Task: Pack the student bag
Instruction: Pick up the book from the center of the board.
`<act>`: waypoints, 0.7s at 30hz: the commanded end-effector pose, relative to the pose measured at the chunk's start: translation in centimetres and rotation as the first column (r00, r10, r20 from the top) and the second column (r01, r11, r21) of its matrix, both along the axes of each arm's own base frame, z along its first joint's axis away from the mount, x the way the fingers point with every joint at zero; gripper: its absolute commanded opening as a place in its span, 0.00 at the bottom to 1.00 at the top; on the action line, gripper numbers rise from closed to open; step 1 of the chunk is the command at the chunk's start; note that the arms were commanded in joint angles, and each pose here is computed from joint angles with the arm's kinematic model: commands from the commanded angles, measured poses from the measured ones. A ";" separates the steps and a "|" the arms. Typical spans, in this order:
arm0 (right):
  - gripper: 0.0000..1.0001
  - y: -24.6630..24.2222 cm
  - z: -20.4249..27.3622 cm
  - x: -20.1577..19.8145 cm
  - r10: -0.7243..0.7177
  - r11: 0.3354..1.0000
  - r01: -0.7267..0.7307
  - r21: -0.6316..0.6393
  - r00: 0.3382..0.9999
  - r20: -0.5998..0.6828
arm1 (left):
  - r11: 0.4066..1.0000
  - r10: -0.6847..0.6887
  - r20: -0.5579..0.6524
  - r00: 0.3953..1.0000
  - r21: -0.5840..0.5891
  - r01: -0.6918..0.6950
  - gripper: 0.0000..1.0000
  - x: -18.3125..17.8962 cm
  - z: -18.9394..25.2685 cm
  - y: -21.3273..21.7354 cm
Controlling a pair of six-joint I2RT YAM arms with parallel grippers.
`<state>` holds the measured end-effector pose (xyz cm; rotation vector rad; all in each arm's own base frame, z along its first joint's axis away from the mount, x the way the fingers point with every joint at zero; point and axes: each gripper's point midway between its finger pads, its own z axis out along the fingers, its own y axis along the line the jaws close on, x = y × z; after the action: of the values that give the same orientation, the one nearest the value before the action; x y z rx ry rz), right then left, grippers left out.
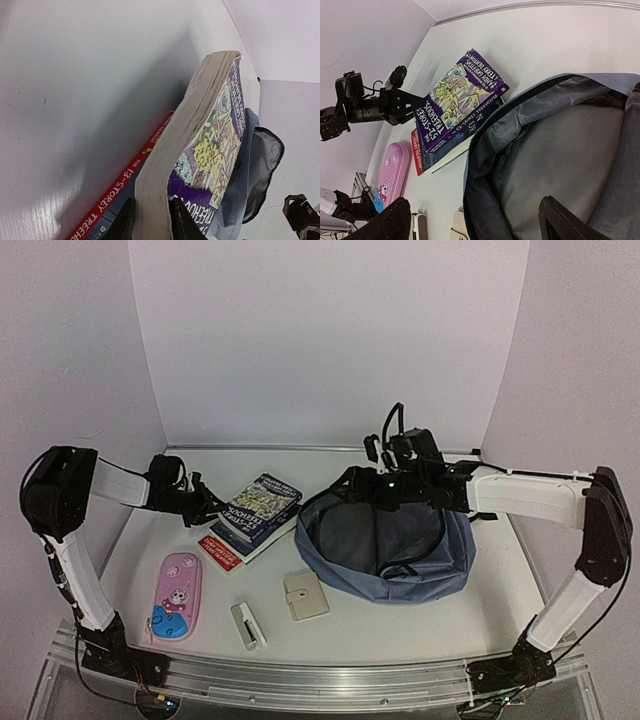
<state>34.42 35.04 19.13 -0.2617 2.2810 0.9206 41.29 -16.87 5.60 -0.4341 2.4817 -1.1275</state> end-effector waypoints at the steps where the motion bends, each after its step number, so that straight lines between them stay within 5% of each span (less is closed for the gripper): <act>1: 0.88 -0.4 3.4 -0.1 -0.019 0.998 0.015 0.054 0.998 0.067 | 1.000 0.001 0.082 0.997 -0.004 -0.001 0.12 1.4 2.7 -0.1; 4: 0.88 -0.6 3.9 -0.2 -0.027 0.998 0.023 0.058 0.997 0.077 | 1.000 0.011 0.120 0.993 0.004 -0.012 0.01 1.6 4.7 0.1; 21: 0.98 2.7 6.5 -1.8 0.170 0.966 -0.194 0.170 0.974 0.149 | 0.994 -0.090 0.359 0.929 -0.024 0.106 0.00 -5.7 20.6 0.0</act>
<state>33.14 35.92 23.33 -0.3523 2.1607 1.0499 37.38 -15.89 18.92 -0.2680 2.3118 -1.0963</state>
